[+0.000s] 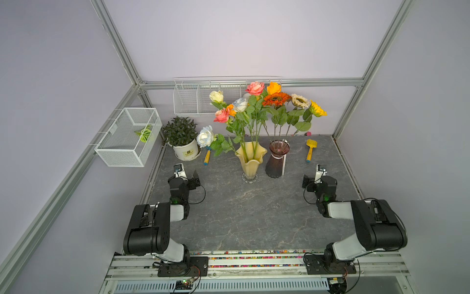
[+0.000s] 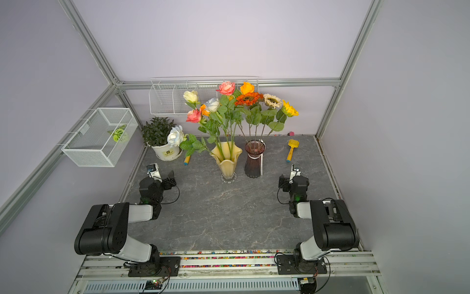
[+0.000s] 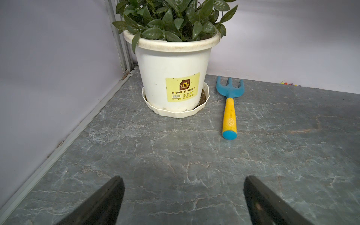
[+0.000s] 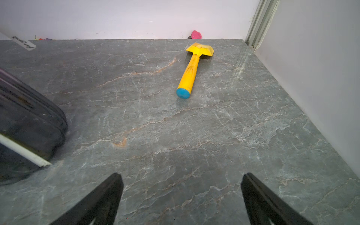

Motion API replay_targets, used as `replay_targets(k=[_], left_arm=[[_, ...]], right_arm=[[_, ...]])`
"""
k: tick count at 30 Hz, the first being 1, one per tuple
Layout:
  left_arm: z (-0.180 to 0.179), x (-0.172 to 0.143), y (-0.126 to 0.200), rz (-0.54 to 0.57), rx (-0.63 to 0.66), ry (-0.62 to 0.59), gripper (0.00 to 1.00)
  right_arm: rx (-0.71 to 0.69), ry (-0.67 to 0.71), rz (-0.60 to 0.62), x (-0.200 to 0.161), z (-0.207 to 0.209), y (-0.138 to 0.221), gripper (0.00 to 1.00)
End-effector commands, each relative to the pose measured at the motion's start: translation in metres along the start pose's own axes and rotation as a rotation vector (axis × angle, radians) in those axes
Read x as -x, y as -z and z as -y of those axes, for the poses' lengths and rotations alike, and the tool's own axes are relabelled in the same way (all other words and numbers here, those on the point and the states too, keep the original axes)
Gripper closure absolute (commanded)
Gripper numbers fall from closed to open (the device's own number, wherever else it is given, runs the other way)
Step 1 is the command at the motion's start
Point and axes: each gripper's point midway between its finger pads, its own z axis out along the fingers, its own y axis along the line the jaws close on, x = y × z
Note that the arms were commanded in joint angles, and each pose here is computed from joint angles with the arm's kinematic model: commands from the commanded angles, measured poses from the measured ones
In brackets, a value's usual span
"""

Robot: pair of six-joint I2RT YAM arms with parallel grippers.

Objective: Arrange the flowers in different vases according to their variety
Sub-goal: Reset both arms

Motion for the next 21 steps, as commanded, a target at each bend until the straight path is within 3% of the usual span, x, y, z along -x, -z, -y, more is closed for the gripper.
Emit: replay_targets(k=[1,21], left_arm=[[0.0025,0.0055,-0.0005,0.008,-0.015,0.003,0.0],[0.0024,0.0053,-0.0004,0.008,-0.015,0.002,0.0]], right_arm=[[-0.009,0.006,0.032,0.0124,0.0001,0.0012,0.01],[-0.008,0.006,0.028,0.0119,-0.0002,0.0007,0.01]])
